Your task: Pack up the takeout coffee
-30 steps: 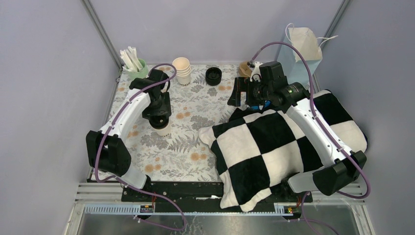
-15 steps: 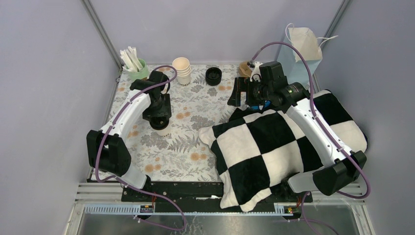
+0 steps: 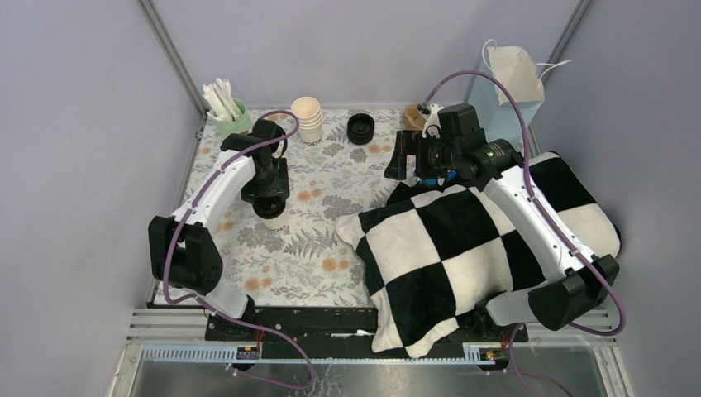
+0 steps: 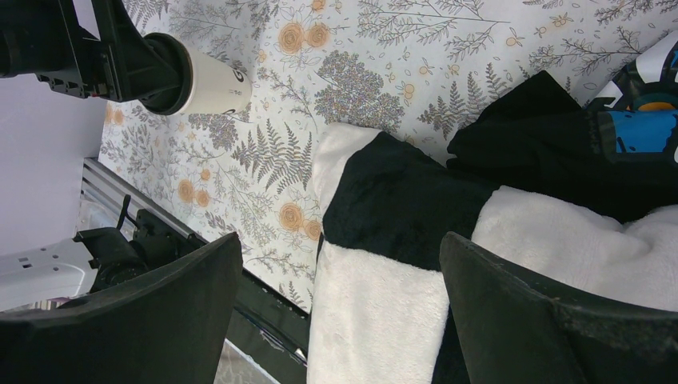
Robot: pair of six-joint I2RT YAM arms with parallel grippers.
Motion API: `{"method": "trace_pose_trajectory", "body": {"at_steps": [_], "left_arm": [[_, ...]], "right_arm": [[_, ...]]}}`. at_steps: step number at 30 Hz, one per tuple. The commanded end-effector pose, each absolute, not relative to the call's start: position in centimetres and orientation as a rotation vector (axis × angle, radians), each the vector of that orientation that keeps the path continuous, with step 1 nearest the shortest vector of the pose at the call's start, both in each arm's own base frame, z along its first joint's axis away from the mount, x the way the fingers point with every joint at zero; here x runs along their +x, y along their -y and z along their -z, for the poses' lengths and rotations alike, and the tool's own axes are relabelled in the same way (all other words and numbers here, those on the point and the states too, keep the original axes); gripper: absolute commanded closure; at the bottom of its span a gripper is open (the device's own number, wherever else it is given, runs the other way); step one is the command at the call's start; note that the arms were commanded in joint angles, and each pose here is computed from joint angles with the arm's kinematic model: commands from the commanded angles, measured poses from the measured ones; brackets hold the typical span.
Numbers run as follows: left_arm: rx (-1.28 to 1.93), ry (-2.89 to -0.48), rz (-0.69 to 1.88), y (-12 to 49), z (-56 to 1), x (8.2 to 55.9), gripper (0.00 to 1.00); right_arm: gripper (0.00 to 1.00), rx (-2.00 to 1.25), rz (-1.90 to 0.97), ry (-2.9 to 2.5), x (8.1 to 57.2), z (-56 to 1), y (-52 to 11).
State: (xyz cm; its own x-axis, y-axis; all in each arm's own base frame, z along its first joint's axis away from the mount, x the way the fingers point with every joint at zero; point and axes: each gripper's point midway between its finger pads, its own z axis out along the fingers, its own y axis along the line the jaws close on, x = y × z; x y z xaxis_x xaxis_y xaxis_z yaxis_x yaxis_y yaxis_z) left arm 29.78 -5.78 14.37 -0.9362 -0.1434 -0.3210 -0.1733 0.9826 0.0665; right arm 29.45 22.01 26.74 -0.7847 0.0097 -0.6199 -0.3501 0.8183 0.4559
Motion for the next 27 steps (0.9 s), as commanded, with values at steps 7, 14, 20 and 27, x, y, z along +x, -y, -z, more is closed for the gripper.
{"method": "trace_pose_trajectory", "body": {"at_steps": [7, 14, 20, 27], "left_arm": [[-0.218, -2.787, -0.143, 5.3, -14.1, 31.0, 0.42], [-0.211, -2.804, -0.131, 5.4, -13.5, 30.7, 0.42], [-0.220, -2.791, -0.114, 5.6, -14.0, 30.6, 0.42], [-0.238, -2.769, -0.069, 6.0, -15.5, 30.6, 0.42]], "right_arm": [[0.00, -0.268, -0.759, -2.323, 29.8, -27.7, -22.2], [0.00, -0.268, -0.751, -2.325, 29.8, -27.6, -22.1], [0.00, -0.269, -0.751, -2.328, 29.9, -27.5, -22.1], [0.00, -0.272, -0.761, -2.329, 30.0, -27.5, -22.3]]}}
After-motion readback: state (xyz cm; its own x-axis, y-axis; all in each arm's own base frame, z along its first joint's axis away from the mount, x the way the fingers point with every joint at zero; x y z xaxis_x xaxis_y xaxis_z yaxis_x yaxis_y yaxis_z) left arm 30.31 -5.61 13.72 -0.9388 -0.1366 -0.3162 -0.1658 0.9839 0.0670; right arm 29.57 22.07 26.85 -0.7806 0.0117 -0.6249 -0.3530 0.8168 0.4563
